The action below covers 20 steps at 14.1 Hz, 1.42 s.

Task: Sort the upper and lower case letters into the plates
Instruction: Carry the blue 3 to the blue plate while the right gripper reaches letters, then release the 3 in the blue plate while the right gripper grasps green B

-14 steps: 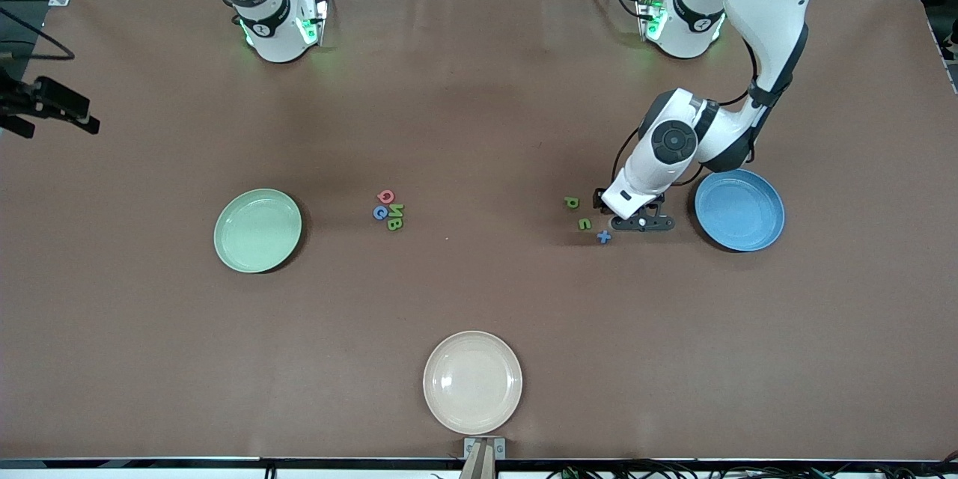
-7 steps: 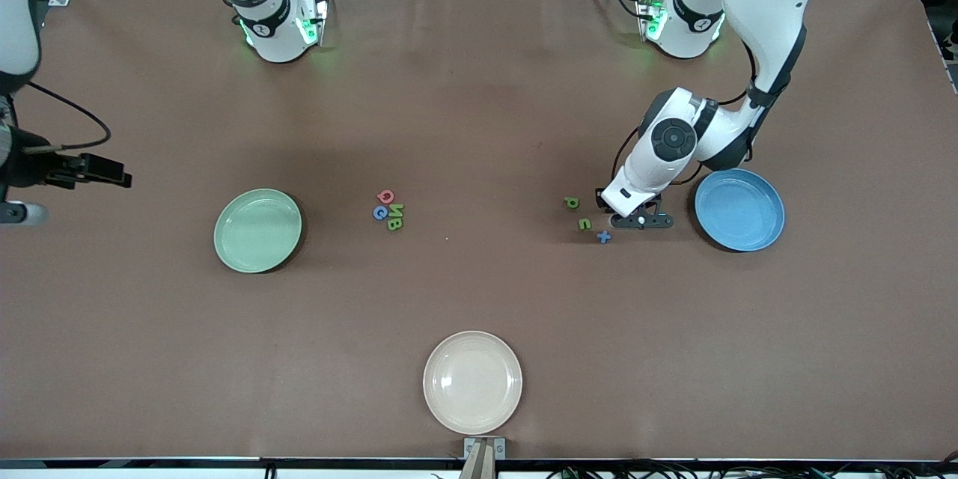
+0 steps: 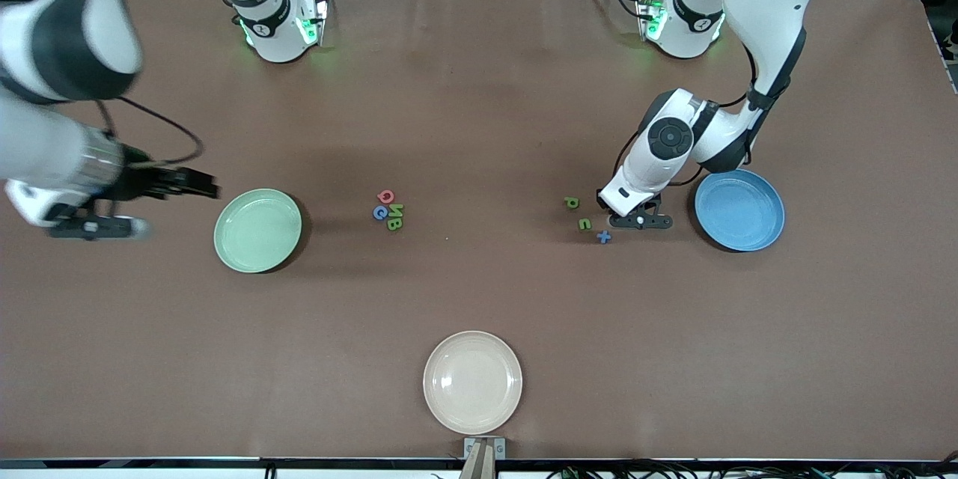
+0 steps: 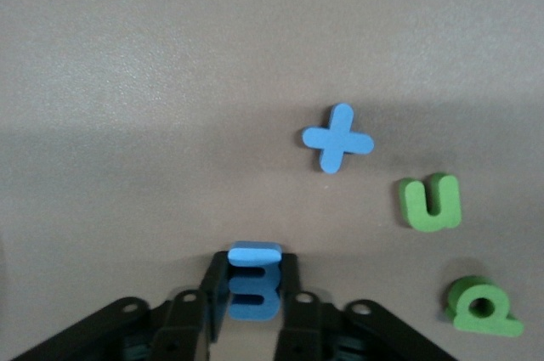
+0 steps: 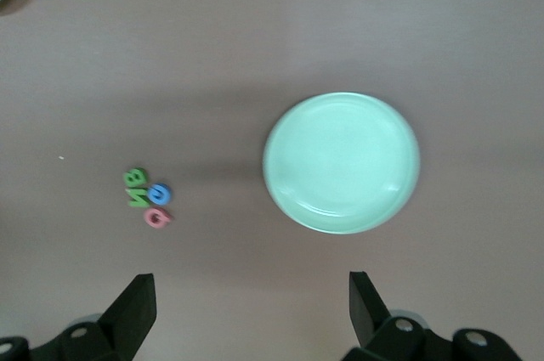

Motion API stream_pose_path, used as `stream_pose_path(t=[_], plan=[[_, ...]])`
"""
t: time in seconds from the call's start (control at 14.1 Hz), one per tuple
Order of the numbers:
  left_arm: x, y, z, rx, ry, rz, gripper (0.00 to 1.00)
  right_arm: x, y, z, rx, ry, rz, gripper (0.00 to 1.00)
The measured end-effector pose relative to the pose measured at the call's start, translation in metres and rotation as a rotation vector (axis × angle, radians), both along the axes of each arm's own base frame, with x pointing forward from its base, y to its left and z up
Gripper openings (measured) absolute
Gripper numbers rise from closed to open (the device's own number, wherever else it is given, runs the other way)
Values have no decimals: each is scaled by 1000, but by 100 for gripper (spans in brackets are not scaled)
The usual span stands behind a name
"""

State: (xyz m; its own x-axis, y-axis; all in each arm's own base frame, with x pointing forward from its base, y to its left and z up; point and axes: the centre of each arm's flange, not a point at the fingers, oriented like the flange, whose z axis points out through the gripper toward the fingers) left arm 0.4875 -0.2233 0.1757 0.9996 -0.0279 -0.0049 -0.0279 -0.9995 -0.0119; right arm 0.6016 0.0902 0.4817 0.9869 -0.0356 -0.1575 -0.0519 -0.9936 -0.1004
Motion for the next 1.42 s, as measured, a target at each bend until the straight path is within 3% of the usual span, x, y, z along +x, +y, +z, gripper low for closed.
stream_pose_path(t=[0.28, 0.5, 0.92, 1.42], plan=[[3, 2, 2, 2, -8, 76, 27, -7, 127, -66, -30, -12, 20, 100], [16, 17, 17, 7, -33, 104, 27, -8, 176, -118, -41, -26, 46, 100], [37, 98, 84, 106, -17, 25, 27, -19, 200, -205, -41, -89, 68, 100], [34, 228, 71, 108, 64, -80, 27, -40, 222, -261, -45, -119, 107, 97]])
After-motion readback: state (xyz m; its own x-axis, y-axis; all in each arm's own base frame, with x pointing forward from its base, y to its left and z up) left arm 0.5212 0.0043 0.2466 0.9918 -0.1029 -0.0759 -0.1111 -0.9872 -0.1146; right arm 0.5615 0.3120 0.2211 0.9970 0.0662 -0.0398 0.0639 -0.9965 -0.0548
